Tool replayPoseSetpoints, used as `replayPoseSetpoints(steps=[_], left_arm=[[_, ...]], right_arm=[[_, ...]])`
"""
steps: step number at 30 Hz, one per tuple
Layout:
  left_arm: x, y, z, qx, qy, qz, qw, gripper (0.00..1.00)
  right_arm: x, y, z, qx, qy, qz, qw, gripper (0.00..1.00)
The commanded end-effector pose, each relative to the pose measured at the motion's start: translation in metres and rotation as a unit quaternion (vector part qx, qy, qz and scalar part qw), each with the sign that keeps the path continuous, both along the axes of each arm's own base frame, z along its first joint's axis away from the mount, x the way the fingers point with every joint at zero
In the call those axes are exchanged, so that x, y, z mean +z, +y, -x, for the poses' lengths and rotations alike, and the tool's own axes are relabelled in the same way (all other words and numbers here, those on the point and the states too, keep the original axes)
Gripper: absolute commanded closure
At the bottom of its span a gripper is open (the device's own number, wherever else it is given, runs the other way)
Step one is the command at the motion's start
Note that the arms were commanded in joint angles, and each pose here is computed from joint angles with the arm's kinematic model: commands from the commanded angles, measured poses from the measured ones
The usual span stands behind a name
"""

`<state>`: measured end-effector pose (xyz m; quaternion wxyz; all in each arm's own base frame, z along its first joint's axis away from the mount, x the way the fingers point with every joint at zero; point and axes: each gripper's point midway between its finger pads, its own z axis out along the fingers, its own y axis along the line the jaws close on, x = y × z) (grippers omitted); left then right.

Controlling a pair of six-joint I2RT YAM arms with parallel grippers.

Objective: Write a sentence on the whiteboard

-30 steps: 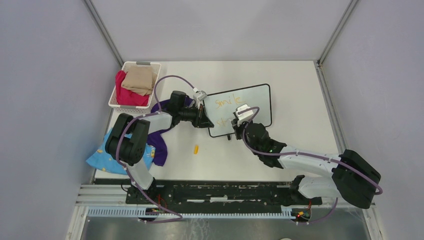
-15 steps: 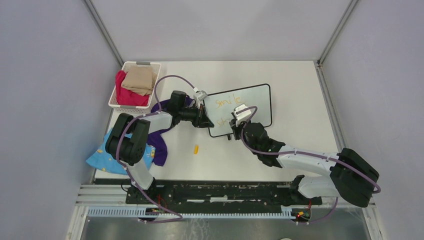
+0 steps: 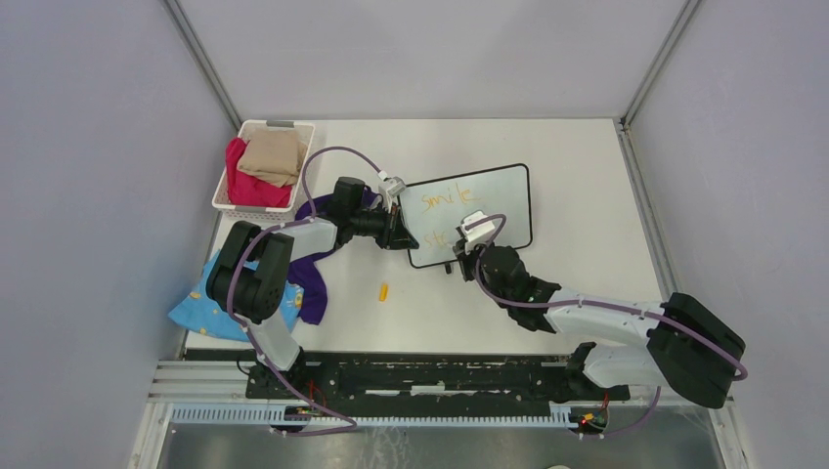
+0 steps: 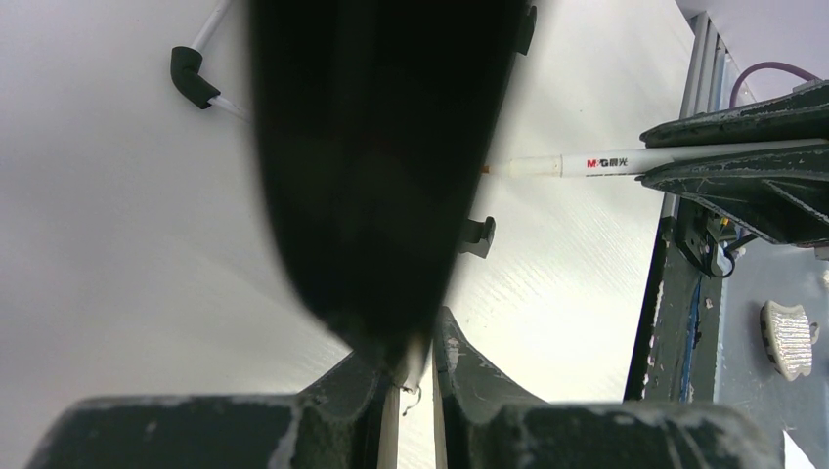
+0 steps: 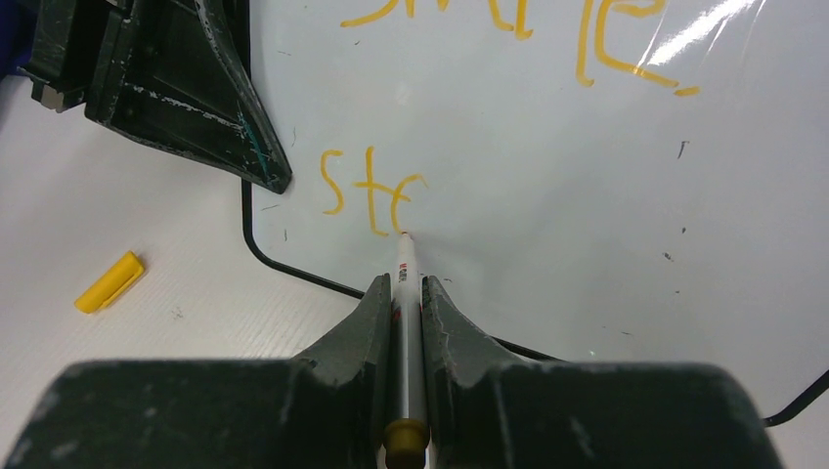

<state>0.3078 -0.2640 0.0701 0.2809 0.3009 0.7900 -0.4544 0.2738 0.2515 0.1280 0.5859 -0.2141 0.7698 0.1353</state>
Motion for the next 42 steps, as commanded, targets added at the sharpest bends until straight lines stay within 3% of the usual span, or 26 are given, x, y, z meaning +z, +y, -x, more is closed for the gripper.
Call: replayPoseSetpoints(steps=[1,16,42], left_arm=[[-0.046,0.009,0.017,-0.003,0.029,-0.078,0.997,0.97],[-0.046,0.009,0.017,-0.004,0.028,-0.078,0.997,0.97],[-0.047,0.008,0.018,-0.005,0.028,-0.081,0.996,0.98]], right_arm=[[0.020,-0.010,-0.010,-0.036,-0.025,-0.011,0.999,1.00],[0.058,0.004,-0.028,-0.035,-0.058,-0.025,0.997,1.00],[0.014,-0.016,-0.011,-0.038,-0.020,-0.002,0.999,1.00]])
